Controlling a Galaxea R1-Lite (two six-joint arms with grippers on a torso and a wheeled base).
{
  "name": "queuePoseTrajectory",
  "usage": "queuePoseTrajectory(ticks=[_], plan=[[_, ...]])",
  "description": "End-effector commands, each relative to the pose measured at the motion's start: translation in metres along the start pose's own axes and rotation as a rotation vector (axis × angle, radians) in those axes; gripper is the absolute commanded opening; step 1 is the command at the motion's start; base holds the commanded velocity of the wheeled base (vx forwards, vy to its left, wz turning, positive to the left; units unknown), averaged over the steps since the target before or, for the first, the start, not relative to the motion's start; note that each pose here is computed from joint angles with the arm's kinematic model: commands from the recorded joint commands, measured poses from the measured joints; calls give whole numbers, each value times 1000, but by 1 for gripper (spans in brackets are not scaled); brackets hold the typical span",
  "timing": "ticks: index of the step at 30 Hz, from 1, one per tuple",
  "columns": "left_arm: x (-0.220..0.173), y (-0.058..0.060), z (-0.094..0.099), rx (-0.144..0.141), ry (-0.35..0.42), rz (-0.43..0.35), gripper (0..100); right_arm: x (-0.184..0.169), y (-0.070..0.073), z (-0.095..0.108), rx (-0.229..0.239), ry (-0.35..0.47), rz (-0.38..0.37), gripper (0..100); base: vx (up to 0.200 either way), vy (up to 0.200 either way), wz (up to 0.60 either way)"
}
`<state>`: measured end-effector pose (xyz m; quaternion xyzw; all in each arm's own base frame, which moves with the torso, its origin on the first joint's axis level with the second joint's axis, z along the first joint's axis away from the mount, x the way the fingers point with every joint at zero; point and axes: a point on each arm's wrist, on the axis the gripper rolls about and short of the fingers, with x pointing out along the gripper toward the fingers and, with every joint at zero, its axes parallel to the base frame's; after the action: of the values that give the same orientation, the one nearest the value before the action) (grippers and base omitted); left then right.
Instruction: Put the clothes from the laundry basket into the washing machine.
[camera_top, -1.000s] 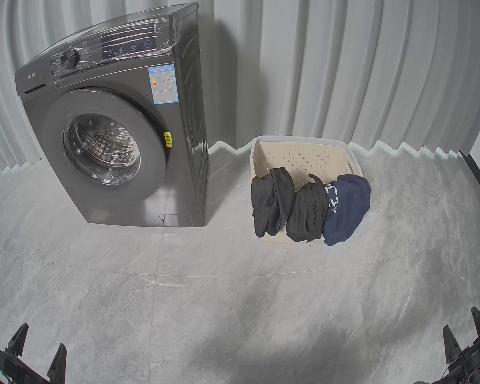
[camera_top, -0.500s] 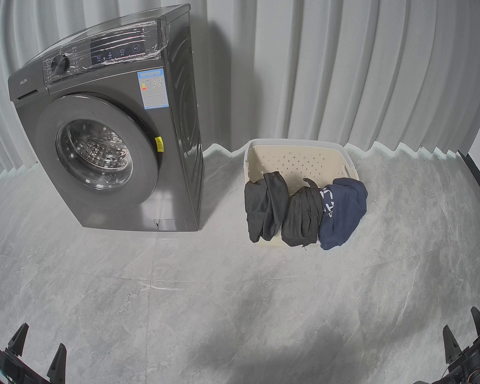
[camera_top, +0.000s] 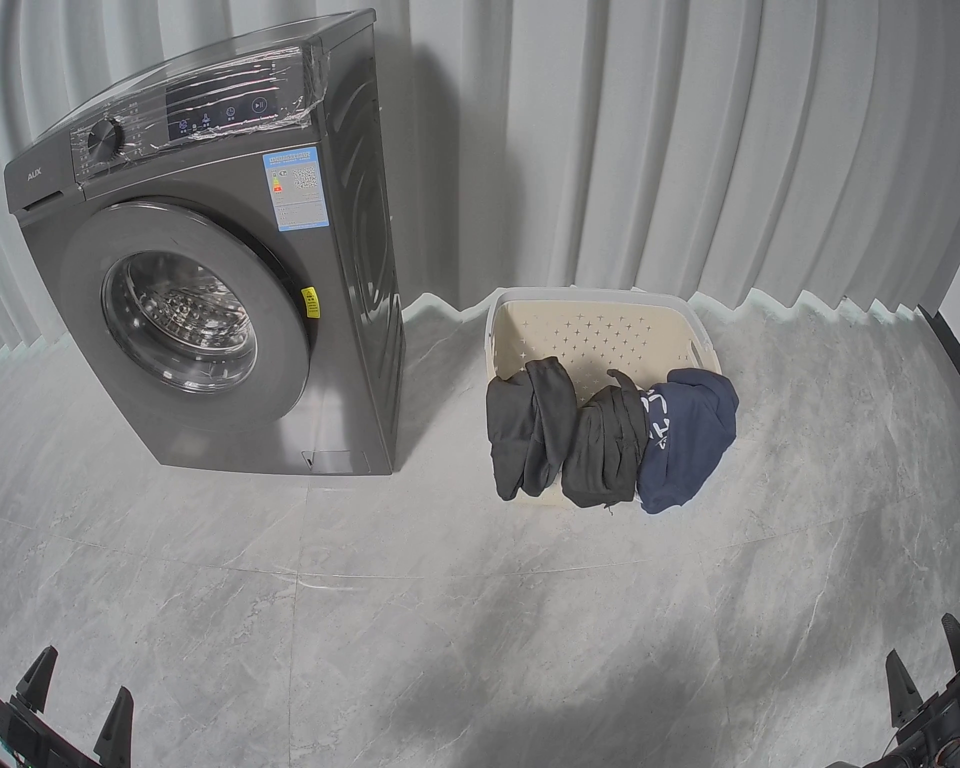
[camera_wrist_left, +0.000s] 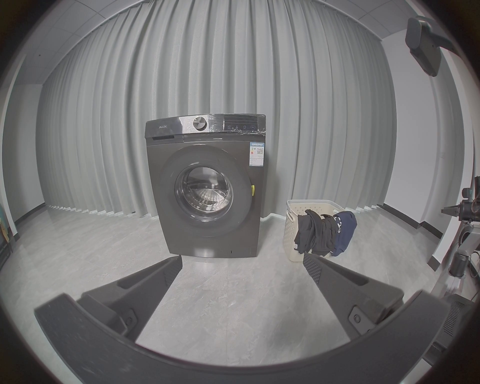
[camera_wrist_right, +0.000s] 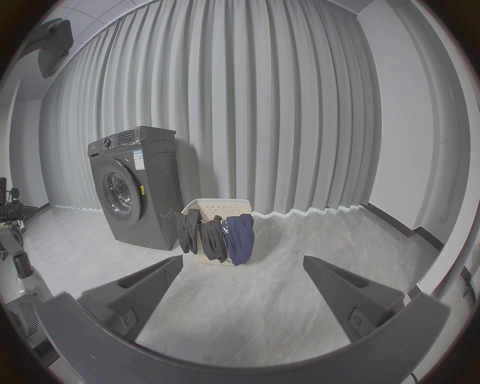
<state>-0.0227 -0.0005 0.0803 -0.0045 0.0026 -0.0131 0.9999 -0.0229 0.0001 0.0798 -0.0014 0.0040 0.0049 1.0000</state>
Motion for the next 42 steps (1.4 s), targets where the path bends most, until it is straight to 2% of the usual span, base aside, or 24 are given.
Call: queuePoseTrajectory(ticks=[1,19,31,42], plan=[[0,0,-5,0,-2,0,100,0,0,-4,0,-2,1,100,0,-200,0],[0,0,-5,1,-2,-1,100,0,0,-4,0,-2,1,100,0,-200,0],[0,0,-5,0,-2,-1,100,0,0,-4,0,-2,1,100,0,0,0],[0,0,-5,1,-2,0,100,0,0,-4,0,-2,1,100,200,0,0]])
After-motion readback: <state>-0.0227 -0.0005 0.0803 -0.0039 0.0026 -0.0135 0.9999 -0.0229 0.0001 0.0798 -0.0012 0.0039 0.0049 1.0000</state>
